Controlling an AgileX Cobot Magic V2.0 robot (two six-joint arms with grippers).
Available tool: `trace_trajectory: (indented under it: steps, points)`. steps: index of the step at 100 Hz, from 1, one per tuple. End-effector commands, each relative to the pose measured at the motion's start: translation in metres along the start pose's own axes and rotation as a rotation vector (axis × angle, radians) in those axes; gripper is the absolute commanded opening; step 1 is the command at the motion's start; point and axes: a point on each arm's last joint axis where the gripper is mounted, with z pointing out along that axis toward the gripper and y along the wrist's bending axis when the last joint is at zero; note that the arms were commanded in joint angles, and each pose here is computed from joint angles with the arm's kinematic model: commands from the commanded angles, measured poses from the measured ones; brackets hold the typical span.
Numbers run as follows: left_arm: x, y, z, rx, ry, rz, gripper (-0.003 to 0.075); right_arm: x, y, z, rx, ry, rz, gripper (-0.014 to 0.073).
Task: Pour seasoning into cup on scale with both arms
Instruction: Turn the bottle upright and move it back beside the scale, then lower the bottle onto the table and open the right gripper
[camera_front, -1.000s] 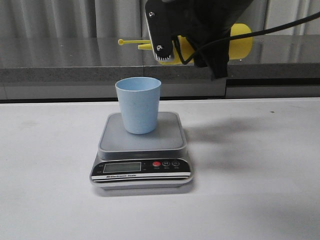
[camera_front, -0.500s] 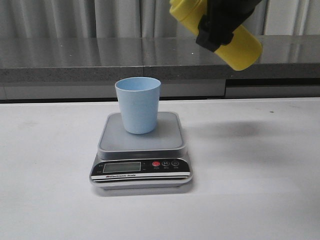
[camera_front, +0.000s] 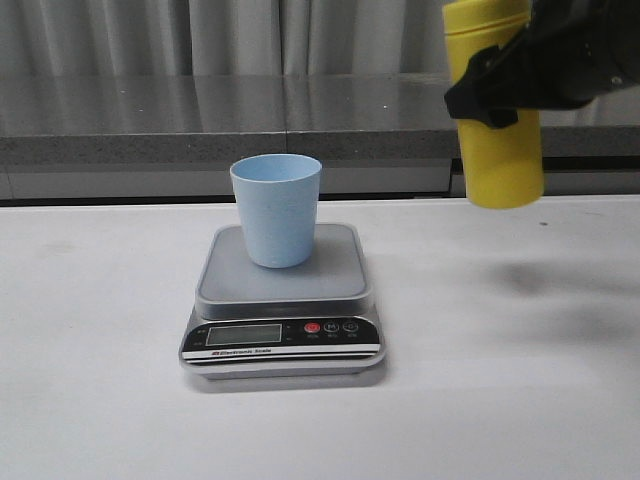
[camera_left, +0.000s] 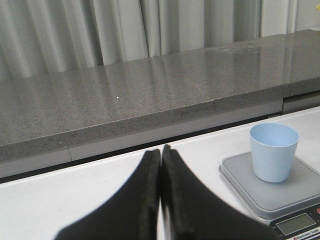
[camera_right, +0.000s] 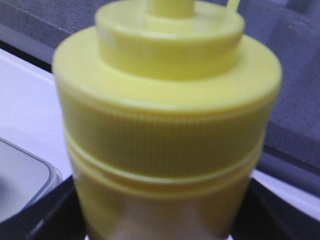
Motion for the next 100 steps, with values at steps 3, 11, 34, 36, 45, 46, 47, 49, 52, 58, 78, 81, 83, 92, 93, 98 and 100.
trace_trajectory:
  steps: [3,11,34,36,45,46,47,49,52,58,78,81,83,92,93,98,100]
  points:
    - [-0.015,0.001,-0.001,-0.011,-0.094,-0.003,-0.0018,-0.012,-0.005,-0.018,0.065,-0.222,0.072,0.0134]
    - [-0.015,0.001,-0.001,-0.011,-0.094,-0.003,-0.0018,0.000,-0.002,-0.025,0.064,-0.254,0.076,0.0134]
    - [-0.015,0.001,-0.001,-0.011,-0.094,-0.003,-0.0018,0.011,0.003,-0.029,0.036,-0.245,0.051,0.0134]
    - [-0.015,0.001,-0.001,-0.011,-0.094,-0.003,-0.0018,0.011,0.004,-0.028,0.034,-0.246,0.048,0.0134]
    - [-0.015,0.001,-0.001,-0.011,-0.094,-0.003,-0.0018,0.015,0.004,-0.025,0.029,-0.255,0.047,0.0134]
    - [-0.015,0.001,-0.001,-0.011,-0.094,-0.003,-0.0018,0.015,0.005,-0.024,0.029,-0.255,0.048,0.0134]
    - [-0.015,0.001,-0.001,-0.011,-0.094,-0.003,-0.0018,0.016,0.005,-0.024,0.029,-0.256,0.048,0.0134]
    - [-0.015,0.001,-0.001,-0.011,-0.094,-0.003,-0.0018,0.017,0.005,-0.023,0.028,-0.257,0.048,0.0134]
    - [-0.015,0.001,-0.001,-0.011,-0.094,-0.003,-0.0018,0.019,0.005,-0.021,0.027,-0.254,0.049,0.0134]
    - [-0.015,0.001,-0.001,-0.011,-0.094,-0.003,-0.0018,0.024,0.006,-0.017,0.023,-0.253,0.052,0.0134]
    - [-0.015,0.001,-0.001,-0.011,-0.094,-0.003,-0.0018,0.033,0.011,-0.008,-0.007,-0.291,0.050,0.0134]
    - [-0.015,0.001,-0.001,-0.011,-0.096,-0.003,-0.0018,0.034,0.011,-0.007,-0.013,-0.293,0.055,0.0134]
    - [-0.015,0.001,-0.001,-0.011,-0.096,-0.003,-0.0018,0.035,0.012,-0.007,-0.021,-0.293,0.060,0.0134]
    - [-0.015,0.001,-0.001,-0.011,-0.096,-0.003,-0.0018,0.041,0.016,-0.003,-0.057,-0.297,0.073,0.0134]
    - [-0.015,0.001,-0.001,-0.011,-0.096,-0.003,-0.0018,0.042,0.017,-0.002,-0.061,-0.299,0.074,0.0134]
    - [-0.015,0.001,-0.001,-0.011,-0.096,-0.003,-0.0018,0.046,0.018,0.000,-0.076,-0.302,0.070,0.0134]
    - [-0.015,0.001,-0.001,-0.011,-0.096,-0.003,-0.0018,0.047,0.019,0.001,-0.081,-0.303,0.069,0.0134]
